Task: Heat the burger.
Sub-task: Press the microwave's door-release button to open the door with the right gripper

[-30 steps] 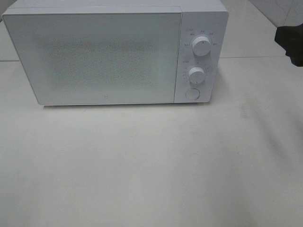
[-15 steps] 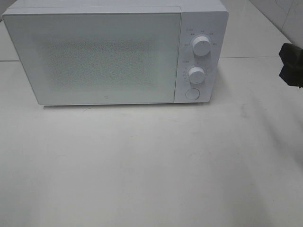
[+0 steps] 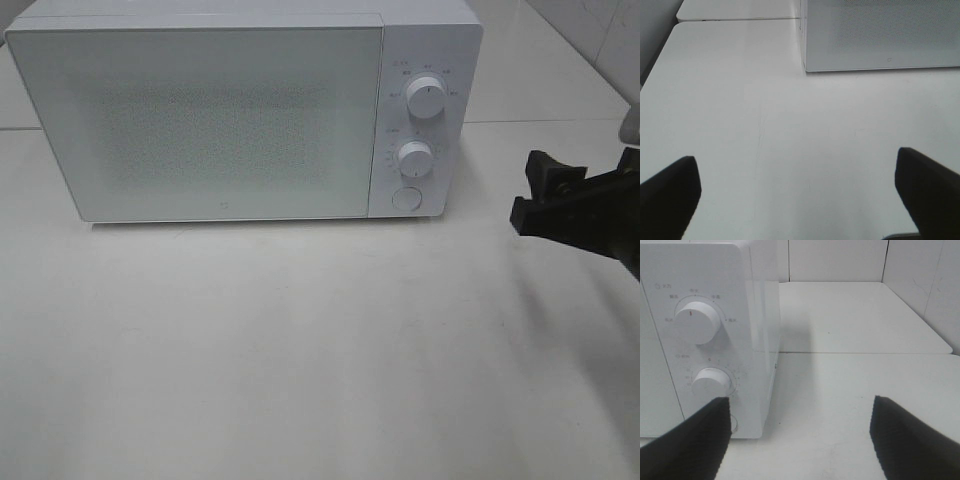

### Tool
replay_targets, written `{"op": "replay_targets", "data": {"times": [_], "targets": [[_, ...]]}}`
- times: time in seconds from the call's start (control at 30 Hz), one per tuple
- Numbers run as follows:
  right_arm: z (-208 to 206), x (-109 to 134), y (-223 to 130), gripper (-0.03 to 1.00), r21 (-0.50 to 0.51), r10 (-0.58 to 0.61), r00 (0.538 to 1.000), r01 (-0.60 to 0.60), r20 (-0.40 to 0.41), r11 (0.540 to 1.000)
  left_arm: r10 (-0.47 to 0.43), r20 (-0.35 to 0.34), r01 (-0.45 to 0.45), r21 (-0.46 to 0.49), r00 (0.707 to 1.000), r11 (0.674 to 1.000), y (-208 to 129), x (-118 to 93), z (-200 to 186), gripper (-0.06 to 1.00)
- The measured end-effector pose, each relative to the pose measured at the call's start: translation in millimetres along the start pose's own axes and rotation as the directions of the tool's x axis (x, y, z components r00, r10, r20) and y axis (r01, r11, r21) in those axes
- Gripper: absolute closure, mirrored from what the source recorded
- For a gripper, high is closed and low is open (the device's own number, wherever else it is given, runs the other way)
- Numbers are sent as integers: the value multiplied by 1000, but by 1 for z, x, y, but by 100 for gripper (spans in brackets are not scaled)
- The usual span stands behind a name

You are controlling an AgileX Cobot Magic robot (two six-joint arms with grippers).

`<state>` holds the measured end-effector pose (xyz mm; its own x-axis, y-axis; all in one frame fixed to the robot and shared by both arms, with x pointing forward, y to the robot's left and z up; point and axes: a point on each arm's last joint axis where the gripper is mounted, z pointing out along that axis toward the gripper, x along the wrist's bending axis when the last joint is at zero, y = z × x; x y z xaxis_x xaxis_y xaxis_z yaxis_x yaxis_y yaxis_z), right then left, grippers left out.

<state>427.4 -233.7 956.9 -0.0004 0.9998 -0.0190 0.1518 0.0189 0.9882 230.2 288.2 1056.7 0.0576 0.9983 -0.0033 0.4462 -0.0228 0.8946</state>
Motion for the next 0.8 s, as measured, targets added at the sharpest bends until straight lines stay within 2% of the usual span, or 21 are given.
{"op": "replay_targets", "data": {"times": [0.2, 0.27, 0.37, 0.43, 0.67, 0.8], "targets": [[-3, 16, -12, 21, 21, -37, 999, 37, -9, 999, 0, 0, 0, 0, 1000, 1000, 0, 0, 0, -3], [-3, 30, -19, 21, 63, -31, 1000, 31, -6, 998, 0, 0, 0, 0, 1000, 1000, 0, 0, 0, -3], [-2, 34, -20, 21, 68, -30, 999, 31, -10, 997, 0, 0, 0, 0, 1000, 1000, 0, 0, 0, -3], [1, 49, -24, 21, 88, -53, 998, 54, -16, 995, 0, 0, 0, 0, 1000, 1000, 0, 0, 0, -3], [4, 65, -28, 21, 102, -72, 997, 75, -30, 992, 0, 0, 0, 0, 1000, 1000, 0, 0, 0, -3], [5, 67, -27, 21, 102, -68, 997, 71, -26, 992, 0, 0, 0, 0, 1000, 1000, 0, 0, 0, -3]]}}
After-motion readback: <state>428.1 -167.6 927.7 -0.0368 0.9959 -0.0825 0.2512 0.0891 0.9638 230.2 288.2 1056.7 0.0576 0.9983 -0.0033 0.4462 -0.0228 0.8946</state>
